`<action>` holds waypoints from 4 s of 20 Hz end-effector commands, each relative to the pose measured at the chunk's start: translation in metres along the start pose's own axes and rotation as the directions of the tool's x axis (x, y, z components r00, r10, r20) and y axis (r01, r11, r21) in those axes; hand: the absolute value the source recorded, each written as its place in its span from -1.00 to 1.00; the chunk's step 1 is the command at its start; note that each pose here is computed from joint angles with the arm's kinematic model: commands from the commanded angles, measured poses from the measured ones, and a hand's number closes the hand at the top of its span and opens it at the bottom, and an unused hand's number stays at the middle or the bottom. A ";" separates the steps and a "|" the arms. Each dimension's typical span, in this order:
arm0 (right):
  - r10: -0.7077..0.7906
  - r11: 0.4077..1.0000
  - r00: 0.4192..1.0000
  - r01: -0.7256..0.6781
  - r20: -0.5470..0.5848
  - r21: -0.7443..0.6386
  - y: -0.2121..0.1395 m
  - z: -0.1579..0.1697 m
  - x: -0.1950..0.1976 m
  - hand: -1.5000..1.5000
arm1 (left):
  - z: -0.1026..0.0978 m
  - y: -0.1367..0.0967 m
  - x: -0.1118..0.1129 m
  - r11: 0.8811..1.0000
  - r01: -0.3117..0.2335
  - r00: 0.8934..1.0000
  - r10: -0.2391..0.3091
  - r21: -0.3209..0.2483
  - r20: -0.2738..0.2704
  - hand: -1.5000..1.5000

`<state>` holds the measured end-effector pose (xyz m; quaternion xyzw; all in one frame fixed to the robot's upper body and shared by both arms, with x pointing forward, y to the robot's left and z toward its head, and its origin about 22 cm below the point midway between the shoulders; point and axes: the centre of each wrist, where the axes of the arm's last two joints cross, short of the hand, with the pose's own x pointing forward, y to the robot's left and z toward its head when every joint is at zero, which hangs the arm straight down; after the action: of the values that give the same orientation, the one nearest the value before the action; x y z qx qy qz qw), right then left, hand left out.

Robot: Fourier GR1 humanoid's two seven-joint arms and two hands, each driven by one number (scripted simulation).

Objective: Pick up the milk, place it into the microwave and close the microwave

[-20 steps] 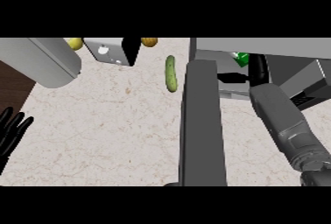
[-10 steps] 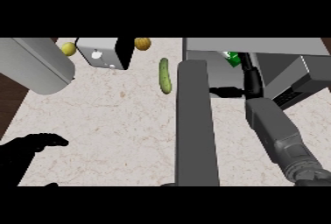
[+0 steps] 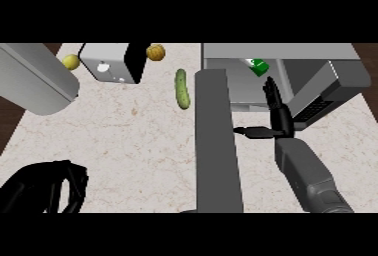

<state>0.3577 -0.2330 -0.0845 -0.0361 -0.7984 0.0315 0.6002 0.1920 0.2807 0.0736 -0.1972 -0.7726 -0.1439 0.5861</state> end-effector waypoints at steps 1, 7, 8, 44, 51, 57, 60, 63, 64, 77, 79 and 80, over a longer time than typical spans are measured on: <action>-0.021 1.000 1.000 0.021 0.006 0.006 -0.015 0.028 -0.013 -1.00 | -0.010 -0.014 0.009 1.000 -0.018 0.999 0.017 -0.007 -0.027 1.00; -0.033 0.999 0.999 0.033 -0.021 0.022 -0.019 0.079 -0.030 -1.00 | -0.039 -0.034 -0.011 0.994 0.026 0.999 -0.031 -0.106 -0.043 1.00; -0.040 0.999 0.999 0.040 -0.004 -0.003 -0.042 0.087 -0.031 -1.00 | -0.041 -0.045 -0.015 0.992 0.041 0.999 -0.044 -0.120 -0.016 1.00; -0.128 0.977 0.972 0.089 0.196 0.192 -0.107 0.177 0.109 -1.00 | -0.128 -0.167 -0.188 0.943 0.232 0.962 -0.259 -0.239 -0.085 1.00; -0.193 0.953 0.957 0.130 0.218 0.274 -0.104 0.165 0.140 -1.00 | -0.138 -0.189 -0.170 0.969 0.170 0.982 -0.181 -0.178 -0.049 1.00; -0.147 0.943 0.960 0.064 0.237 0.326 -0.115 0.152 0.158 -1.00 | -0.161 -0.189 -0.155 0.989 0.137 0.990 -0.138 -0.059 -0.006 1.00; -0.139 0.935 0.964 0.053 0.225 0.352 -0.111 0.150 0.163 -1.00 | -0.165 -0.190 -0.151 0.989 0.145 0.989 -0.145 0.042 -0.003 1.00; -0.102 0.936 0.960 0.003 0.262 0.353 -0.121 0.141 0.177 -1.00 | -0.182 -0.187 -0.140 0.983 0.140 0.990 -0.141 0.118 -0.001 1.00; -0.095 0.938 0.960 -0.003 0.265 0.347 -0.126 0.139 0.177 -1.00 | -0.188 -0.185 -0.138 0.980 0.146 0.989 -0.146 0.133 -0.009 1.00; 0.255 0.883 0.832 -0.408 0.493 0.232 -0.162 0.096 0.246 1.00 | -0.230 -0.173 -0.114 0.937 0.119 0.993 -0.105 0.329 -0.059 -1.00; 0.279 0.874 0.814 -0.435 0.510 0.215 -0.163 0.089 0.253 1.00 | -0.233 -0.172 -0.113 0.925 0.124 0.992 -0.112 0.360 -0.053 -1.00; 0.277 0.881 0.814 -0.428 0.510 0.204 -0.162 0.089 0.251 1.00 | -0.233 -0.171 -0.112 0.923 0.108 0.994 -0.095 0.369 -0.052 -1.00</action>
<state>0.1957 -0.3692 0.1340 -0.0537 -0.8802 0.2644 0.3904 0.3186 0.0097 0.0121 -0.0537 -0.7785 -0.0663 0.6218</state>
